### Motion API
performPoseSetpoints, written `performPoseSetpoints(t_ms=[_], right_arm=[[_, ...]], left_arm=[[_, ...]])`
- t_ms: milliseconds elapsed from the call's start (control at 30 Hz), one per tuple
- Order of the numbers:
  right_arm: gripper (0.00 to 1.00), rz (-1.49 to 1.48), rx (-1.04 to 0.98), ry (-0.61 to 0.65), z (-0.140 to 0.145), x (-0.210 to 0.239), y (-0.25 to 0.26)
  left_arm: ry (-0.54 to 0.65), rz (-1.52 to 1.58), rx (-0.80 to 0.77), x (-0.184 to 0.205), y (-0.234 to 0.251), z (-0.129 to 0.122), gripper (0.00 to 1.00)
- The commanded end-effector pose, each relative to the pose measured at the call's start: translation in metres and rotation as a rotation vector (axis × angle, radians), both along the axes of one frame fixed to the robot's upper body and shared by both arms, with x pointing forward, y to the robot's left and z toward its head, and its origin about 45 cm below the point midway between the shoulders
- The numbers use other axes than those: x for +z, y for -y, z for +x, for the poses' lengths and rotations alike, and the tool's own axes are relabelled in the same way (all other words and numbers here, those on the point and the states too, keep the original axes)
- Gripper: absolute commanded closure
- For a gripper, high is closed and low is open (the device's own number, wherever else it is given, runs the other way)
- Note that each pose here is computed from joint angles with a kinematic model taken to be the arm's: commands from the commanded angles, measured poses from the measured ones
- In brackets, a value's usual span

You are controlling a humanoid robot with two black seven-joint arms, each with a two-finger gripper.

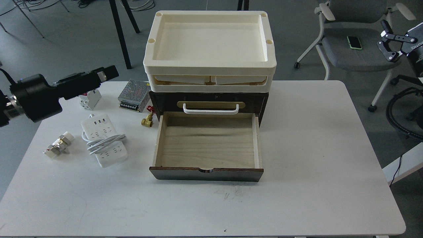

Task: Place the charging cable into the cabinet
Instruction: 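Move the left gripper down toward the white power strip and cable, then grasp the coiled white charging cable with the left gripper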

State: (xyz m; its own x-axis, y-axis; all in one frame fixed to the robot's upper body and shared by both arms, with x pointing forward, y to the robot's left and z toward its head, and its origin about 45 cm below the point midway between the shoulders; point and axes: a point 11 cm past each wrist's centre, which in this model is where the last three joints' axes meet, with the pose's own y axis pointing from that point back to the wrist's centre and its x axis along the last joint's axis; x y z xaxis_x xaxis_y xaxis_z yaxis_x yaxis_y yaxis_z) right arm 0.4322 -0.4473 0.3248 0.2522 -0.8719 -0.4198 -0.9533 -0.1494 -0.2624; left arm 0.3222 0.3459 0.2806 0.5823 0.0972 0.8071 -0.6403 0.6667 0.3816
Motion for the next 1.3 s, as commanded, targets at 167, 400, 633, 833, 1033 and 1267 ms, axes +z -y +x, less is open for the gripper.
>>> performPoseSetpoints(t_ms=[167,400,633,833,1033,1267], right_arm=[[0.0,-0.006,-0.009,-0.015,-0.005,-0.006,0.005],[0.0,0.002,-0.002,-0.018,-0.004,-0.009,0.001],[0.0,0.006,-0.012,-0.027,-0.007,-0.014,0.005],[0.0,0.008,-0.018,-0.042,-0.011,-0.021,0.007],[0.0,0.008,-0.022,-0.045,-0.012,-0.023,0.009],[0.0,0.017,-0.031,-0.035,-0.012,-0.02,0.012]], left_arm=[[-0.203,0.495,-0.077,-0.113,-0.028,-0.002,0.01],[-0.193,0.519,-0.016,-0.129,-0.042,0.018,0.01],[-0.173,0.538,0.007,-0.143,-0.05,0.023,0.02],[-0.181,0.551,0.018,-0.159,-0.055,0.02,0.18],[-0.158,0.553,0.025,-0.158,-0.058,0.021,0.32],[-0.148,0.564,0.015,-0.162,-0.059,0.018,0.53]])
